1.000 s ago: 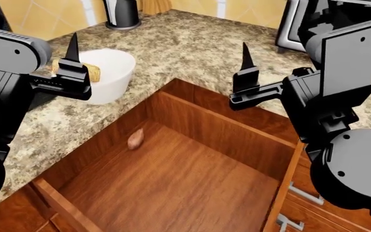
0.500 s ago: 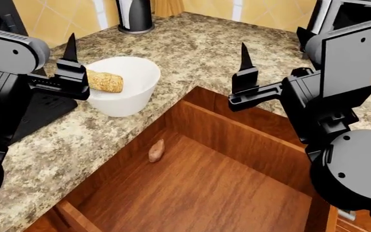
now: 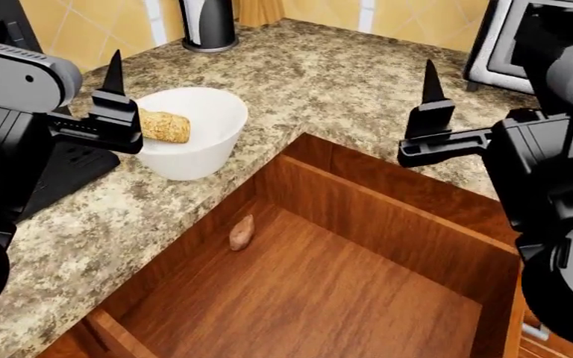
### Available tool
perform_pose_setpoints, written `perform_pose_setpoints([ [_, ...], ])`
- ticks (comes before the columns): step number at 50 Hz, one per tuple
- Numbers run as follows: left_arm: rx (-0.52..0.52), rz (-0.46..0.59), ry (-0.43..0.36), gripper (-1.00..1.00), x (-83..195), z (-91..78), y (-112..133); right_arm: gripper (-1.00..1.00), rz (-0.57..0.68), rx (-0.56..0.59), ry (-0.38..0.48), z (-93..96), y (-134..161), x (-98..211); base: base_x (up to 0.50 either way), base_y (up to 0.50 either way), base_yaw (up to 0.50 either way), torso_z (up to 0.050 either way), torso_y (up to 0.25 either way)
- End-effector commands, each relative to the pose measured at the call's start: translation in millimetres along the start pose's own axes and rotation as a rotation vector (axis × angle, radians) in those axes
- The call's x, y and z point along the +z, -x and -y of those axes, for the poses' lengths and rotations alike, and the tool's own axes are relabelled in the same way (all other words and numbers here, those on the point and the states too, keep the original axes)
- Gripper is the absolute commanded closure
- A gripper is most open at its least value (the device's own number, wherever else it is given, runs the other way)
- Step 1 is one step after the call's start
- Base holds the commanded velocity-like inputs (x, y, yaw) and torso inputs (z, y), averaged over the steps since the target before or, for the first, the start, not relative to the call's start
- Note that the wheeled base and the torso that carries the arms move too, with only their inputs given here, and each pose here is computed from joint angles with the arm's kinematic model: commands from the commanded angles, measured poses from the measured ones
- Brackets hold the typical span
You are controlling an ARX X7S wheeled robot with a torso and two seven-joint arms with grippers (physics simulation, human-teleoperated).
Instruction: Place the bar in the bowl and close the drawer.
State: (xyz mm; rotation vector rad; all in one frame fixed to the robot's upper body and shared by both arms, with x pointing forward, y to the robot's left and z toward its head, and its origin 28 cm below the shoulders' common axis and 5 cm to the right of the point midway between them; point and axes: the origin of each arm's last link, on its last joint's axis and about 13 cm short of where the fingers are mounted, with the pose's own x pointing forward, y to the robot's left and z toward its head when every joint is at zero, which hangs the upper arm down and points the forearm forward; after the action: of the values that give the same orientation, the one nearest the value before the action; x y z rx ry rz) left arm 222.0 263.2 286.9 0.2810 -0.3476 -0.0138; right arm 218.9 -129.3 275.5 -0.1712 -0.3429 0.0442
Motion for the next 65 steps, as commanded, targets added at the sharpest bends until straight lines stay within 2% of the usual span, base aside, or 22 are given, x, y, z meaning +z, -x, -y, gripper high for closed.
perform_pose_setpoints([
  [1, -0.003, 0.0, 0.003, -1.0, 0.2, 1.0, 1.5, -1.0, -0.048, -0.113, 0.022, 23.1, 30.9, -9.4, 0.0, 0.0, 0.0, 0.0, 0.0],
  [6, -0.002, 0.006, 0.024, -1.0, 0.9, 1.9, -0.1, -1.0, -0.085, -0.162, 0.033, 32.9, 53.0, -18.4, 0.0, 0.0, 0.0, 0.0, 0.0],
  [13, -0.006, 0.014, 0.032, -1.0, 0.1, 3.4, -0.5, -1.0, -0.198, -0.186, 0.059, 41.4, 93.0, -42.9, 0.0, 0.0, 0.0, 0.0, 0.0],
  [18, -0.012, 0.016, 0.037, -1.0, -0.7, 4.6, -2.1, -1.0, -0.239, -0.231, 0.054, 39.7, 111.3, -59.8, 0.0, 0.0, 0.0, 0.0, 0.0],
  [26, -0.014, 0.011, 0.039, -1.0, -3.4, 5.0, -2.2, -1.0, -0.339, -0.19, 0.076, 40.1, 146.3, -85.4, 0.0, 0.0, 0.0, 0.0, 0.0],
  [33, -0.011, 0.01, 0.041, -1.0, -3.7, 4.3, -1.4, -1.0, -0.395, -0.236, 0.073, 46.6, 172.2, -100.0, 0.0, 0.0, 0.0, 0.0, 0.0],
  [44, -0.01, 0.009, 0.043, -1.0, -5.5, 5.2, -1.6, -1.0, -0.451, -0.287, 0.058, 54.3, 191.9, -108.2, 0.0, 0.0, 0.0, 0.0, 0.0],
  [65, -0.016, 0.002, 0.035, -1.0, -6.8, 7.4, -3.5, -1.0, -0.522, -0.322, 0.034, 58.9, 205.1, -129.5, 0.0, 0.0, 0.0, 0.0, 0.0],
])
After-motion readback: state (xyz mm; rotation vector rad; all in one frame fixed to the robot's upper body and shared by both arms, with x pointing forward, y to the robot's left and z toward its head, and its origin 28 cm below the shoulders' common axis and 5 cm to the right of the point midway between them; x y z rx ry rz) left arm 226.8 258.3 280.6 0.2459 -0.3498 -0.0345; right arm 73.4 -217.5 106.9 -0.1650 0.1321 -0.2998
